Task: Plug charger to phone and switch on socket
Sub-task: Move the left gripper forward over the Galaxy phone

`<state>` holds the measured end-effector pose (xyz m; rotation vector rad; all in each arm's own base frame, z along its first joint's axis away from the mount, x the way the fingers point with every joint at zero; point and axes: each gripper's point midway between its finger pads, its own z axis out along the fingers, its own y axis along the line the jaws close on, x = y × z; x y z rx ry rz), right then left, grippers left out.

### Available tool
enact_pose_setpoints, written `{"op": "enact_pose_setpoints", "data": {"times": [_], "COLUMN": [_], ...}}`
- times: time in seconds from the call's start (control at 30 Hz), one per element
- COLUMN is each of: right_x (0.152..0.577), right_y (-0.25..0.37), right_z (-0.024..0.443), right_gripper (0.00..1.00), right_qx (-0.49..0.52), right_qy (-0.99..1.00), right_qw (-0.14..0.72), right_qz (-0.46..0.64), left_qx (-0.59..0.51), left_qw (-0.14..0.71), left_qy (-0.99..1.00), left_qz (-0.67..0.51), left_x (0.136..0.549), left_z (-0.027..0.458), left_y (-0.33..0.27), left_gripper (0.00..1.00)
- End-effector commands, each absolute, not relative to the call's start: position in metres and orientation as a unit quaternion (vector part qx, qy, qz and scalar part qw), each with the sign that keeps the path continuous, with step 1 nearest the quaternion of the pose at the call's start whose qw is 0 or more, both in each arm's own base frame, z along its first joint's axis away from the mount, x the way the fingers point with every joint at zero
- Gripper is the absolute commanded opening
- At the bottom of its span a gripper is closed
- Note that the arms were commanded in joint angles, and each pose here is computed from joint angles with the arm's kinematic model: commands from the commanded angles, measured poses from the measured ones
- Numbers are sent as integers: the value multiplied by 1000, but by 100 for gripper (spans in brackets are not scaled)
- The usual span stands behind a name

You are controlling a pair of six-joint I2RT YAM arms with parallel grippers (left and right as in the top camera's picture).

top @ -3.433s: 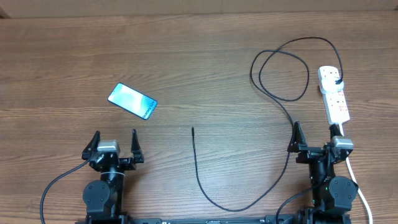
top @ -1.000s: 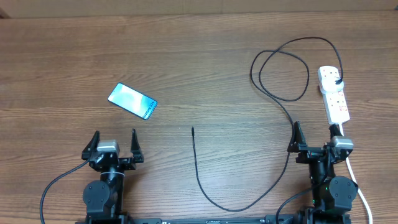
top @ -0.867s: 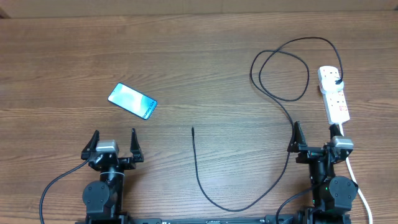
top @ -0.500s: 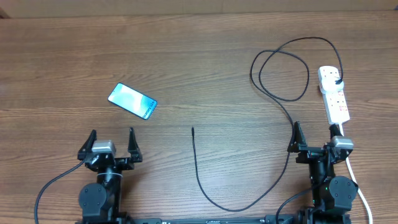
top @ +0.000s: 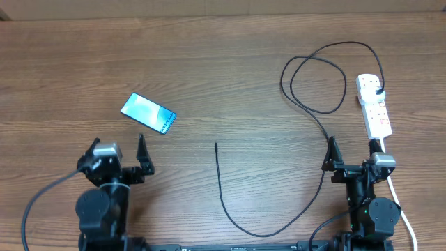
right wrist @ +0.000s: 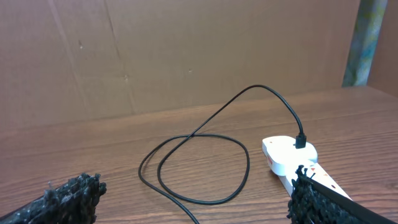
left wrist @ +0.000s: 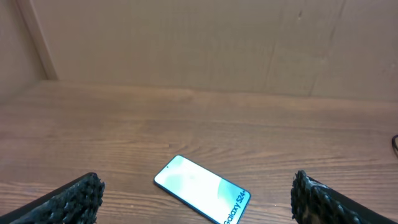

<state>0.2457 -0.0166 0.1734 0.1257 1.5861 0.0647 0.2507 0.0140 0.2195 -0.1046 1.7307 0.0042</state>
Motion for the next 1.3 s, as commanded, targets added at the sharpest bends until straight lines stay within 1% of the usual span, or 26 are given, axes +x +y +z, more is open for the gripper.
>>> {"op": "enact_pose_setpoints", "data": {"times": [0.0, 0.07, 0.23, 0.4, 0.53, 0.63, 0.73, 0.83, 0.97, 1.17, 1.27], "right_x": [246, 246, 246, 246, 246, 246, 246, 246, 246, 246, 246], "right_y": [-16, -16, -16, -16, -16, -16, -16, -16, -16, -16, -16], "right_z": [171, 171, 171, 171, 171, 171, 171, 171, 171, 171, 171], "right_gripper": [100, 100, 100, 100, 100, 100, 100, 100, 100, 100, 100], "right_qx": [57, 57, 57, 57, 57, 57, 57, 57, 57, 57, 57], "right_qy": [711, 711, 711, 711, 711, 711, 711, 711, 711, 711, 711], "right_qw": [700, 700, 700, 700, 700, 700, 700, 700, 700, 700, 700], "right_qz": [29, 29, 29, 29, 29, 29, 29, 29, 29, 29, 29], "left_qx": [-103, -151, -159, -160, -134, -132, -129, -170, -224, -282, -353], "left_qw": [637, 612, 552, 517, 475, 438, 419, 398, 371, 333, 305], "left_qy": [764, 776, 819, 841, 868, 887, 895, 896, 898, 899, 884], "left_qz": [-11, -22, -18, -15, -60, -69, -88, -98, -73, -36, -20], "left_x": [260, 266, 286, 312, 323, 328, 333, 336, 339, 356, 361], "left_z": [237, 238, 242, 244, 218, 195, 182, 172, 168, 189, 198], "left_y": [24, 31, 31, 31, 12, 8, 1, 2, 16, 32, 43], "left_gripper": [100, 100, 100, 100, 100, 100, 100, 100, 100, 100, 100]}}
